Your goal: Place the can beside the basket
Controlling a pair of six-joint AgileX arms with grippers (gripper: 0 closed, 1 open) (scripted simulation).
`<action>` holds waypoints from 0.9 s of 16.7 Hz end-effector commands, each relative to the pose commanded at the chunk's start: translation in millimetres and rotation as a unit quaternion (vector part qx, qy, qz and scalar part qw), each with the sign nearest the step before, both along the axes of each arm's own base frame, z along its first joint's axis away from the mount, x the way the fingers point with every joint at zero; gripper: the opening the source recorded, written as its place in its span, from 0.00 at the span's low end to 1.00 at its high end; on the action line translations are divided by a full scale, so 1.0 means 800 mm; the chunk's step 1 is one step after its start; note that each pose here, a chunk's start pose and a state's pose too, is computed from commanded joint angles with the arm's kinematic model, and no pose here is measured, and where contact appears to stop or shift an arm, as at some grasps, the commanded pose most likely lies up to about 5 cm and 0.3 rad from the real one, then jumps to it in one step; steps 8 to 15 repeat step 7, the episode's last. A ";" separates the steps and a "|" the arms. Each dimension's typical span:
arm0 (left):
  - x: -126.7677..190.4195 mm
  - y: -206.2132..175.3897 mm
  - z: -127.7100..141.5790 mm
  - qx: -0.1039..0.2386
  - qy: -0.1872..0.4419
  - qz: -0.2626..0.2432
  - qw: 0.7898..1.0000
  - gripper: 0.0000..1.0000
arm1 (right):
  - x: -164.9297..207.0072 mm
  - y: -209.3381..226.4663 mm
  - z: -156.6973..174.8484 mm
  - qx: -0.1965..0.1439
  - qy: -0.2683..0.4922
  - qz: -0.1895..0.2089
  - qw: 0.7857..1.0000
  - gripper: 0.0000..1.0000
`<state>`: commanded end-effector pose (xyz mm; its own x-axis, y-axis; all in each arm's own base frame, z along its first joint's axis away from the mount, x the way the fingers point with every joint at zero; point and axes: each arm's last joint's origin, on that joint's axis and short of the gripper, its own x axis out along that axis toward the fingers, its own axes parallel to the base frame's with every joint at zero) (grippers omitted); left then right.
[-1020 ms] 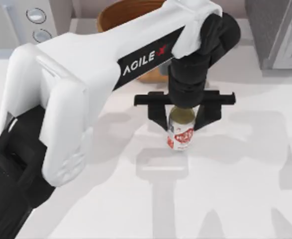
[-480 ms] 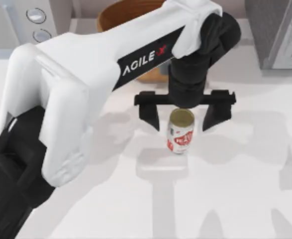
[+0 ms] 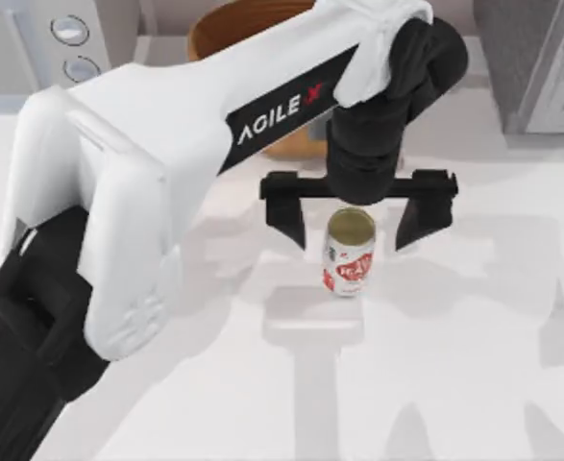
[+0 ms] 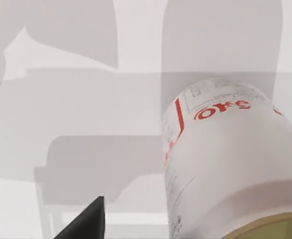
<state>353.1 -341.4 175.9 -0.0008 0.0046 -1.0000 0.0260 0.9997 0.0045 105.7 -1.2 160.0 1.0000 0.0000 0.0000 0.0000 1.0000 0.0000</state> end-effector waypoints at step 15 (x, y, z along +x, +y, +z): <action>0.001 0.003 0.042 -0.001 -0.001 0.004 1.000 1.00 | 0.000 0.000 0.000 0.000 0.000 0.000 1.000 1.00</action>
